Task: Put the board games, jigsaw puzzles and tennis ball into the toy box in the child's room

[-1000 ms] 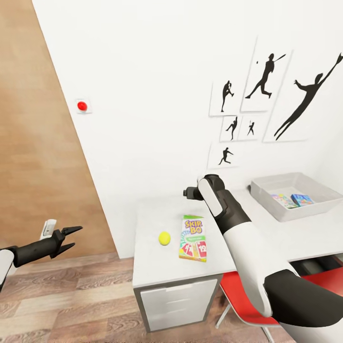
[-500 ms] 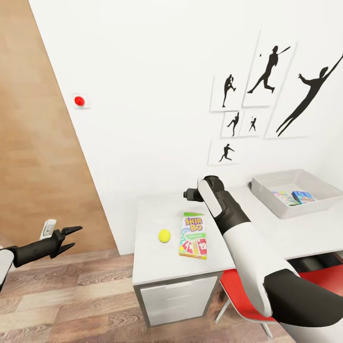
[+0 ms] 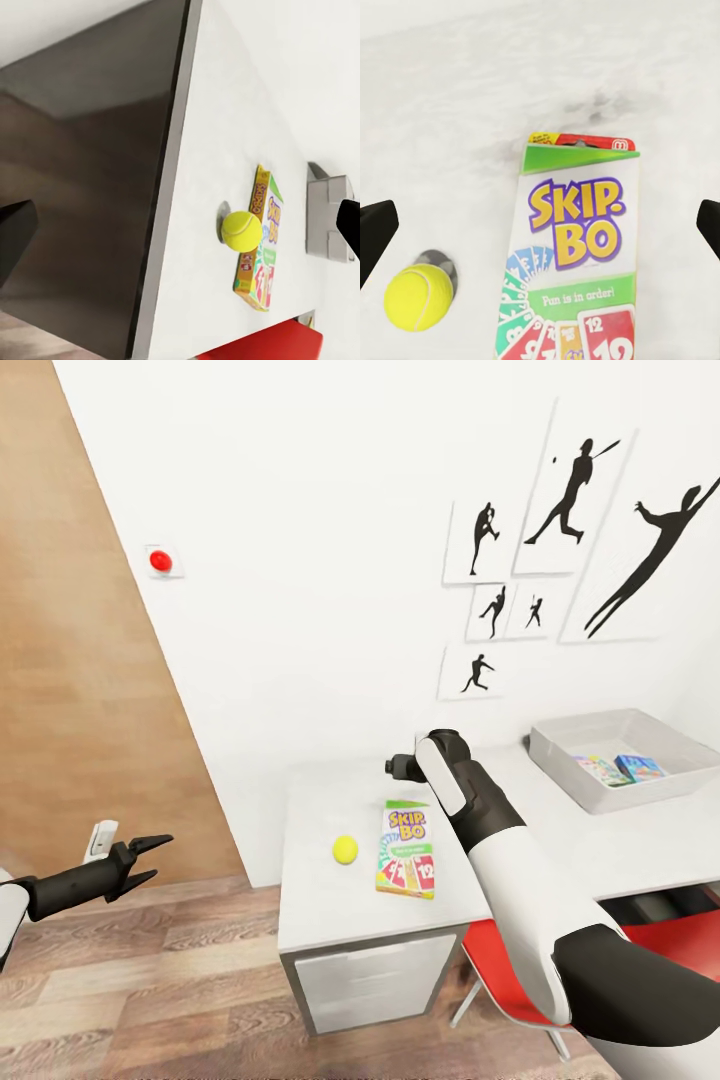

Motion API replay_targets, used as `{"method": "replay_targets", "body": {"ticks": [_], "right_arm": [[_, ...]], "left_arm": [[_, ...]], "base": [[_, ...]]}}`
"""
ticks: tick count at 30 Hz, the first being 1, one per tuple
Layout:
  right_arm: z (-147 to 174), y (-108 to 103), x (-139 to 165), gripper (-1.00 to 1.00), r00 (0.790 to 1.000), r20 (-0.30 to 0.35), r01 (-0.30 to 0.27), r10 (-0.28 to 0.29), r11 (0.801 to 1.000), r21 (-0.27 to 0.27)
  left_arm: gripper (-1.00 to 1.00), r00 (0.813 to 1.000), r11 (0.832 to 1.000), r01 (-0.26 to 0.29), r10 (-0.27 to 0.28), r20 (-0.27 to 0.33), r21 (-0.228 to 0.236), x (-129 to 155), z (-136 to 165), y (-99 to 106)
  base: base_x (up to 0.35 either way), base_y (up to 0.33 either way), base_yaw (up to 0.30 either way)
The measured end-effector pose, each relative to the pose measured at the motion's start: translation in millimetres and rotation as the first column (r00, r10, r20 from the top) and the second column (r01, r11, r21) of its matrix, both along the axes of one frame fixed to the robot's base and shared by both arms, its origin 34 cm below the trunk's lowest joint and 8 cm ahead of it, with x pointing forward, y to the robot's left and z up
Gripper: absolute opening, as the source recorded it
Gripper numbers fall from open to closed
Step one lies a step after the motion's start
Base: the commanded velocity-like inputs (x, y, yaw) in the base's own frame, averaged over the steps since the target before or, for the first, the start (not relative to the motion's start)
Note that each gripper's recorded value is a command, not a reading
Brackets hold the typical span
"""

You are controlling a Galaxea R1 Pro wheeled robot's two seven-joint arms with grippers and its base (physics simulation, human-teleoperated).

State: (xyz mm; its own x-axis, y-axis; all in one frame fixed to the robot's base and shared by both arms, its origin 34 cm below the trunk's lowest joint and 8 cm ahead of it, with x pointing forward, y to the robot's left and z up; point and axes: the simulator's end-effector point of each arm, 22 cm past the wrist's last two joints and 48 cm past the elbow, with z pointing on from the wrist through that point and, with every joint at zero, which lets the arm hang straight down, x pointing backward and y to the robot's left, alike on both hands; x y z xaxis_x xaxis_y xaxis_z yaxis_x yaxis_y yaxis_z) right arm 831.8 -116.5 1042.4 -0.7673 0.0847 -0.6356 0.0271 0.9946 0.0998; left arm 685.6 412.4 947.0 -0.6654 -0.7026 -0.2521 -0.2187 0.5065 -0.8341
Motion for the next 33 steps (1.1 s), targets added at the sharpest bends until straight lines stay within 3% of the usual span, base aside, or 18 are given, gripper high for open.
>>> {"method": "replay_targets", "body": {"ticks": [33], "right_arm": [[-37.6, -0.4, 3.0, 1.0, 0.999, -0.048, 0.004, -0.004, 1.0, 0.0]], "left_arm": [[1.0, 0.999, 1.0, -0.005, 0.005, -0.051, -0.001, -2.7, -29.2, 2.0]], "base": [[0.0, 0.0, 0.0]]}}
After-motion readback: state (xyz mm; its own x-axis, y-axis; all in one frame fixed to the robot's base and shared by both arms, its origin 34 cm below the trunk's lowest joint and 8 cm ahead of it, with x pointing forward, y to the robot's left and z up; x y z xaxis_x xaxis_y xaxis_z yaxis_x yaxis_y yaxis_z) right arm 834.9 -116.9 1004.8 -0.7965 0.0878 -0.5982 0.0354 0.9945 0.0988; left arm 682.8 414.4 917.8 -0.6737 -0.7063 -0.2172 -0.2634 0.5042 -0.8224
